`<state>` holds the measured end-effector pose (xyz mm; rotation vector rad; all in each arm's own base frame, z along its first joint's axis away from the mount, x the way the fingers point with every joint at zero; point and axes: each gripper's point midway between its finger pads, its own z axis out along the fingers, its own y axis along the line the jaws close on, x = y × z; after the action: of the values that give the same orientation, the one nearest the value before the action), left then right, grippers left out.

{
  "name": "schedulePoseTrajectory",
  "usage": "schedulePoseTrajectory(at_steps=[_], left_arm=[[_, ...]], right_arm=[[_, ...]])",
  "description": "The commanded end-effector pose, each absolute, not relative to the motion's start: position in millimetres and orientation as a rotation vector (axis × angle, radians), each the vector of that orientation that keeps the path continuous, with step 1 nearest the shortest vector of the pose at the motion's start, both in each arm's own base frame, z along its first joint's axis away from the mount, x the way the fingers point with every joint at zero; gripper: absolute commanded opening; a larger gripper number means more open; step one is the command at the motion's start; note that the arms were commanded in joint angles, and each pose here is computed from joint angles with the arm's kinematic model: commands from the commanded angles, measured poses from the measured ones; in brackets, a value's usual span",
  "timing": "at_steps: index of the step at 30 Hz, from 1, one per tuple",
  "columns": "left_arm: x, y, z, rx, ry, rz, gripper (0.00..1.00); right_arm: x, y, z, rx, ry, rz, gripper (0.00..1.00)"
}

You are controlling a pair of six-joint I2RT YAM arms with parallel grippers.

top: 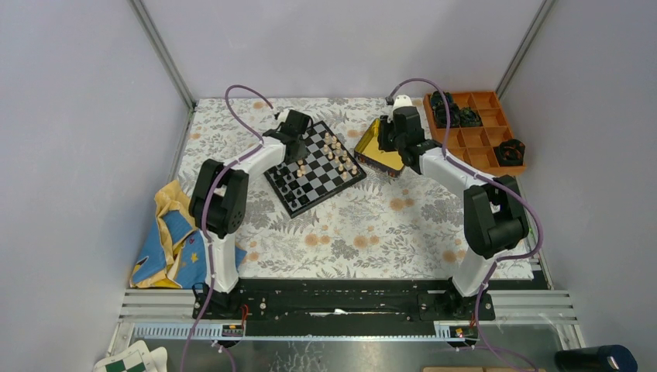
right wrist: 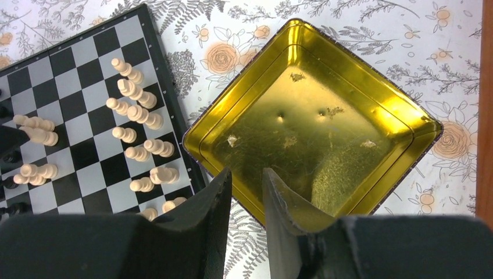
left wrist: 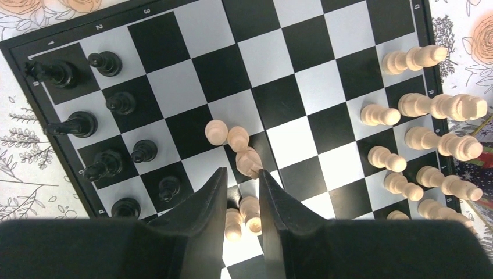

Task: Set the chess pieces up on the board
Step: Pick up the chess piece from the chessboard.

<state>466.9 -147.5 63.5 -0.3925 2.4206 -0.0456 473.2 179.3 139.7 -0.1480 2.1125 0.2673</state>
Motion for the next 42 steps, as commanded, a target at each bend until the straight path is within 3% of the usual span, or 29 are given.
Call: schedulePoseTrajectory(at_steps=[1,42], left_arm=[[476,-148,62,-0.397,2.422,-0.059,0.31],[483,-153,66,-0.358,2.425,-0.078,0.3]], right_arm=[[467,186,166,-0.148,2.053,0.301,0.33],[472,190,152,-0.164,2.086,0.281,0.33]])
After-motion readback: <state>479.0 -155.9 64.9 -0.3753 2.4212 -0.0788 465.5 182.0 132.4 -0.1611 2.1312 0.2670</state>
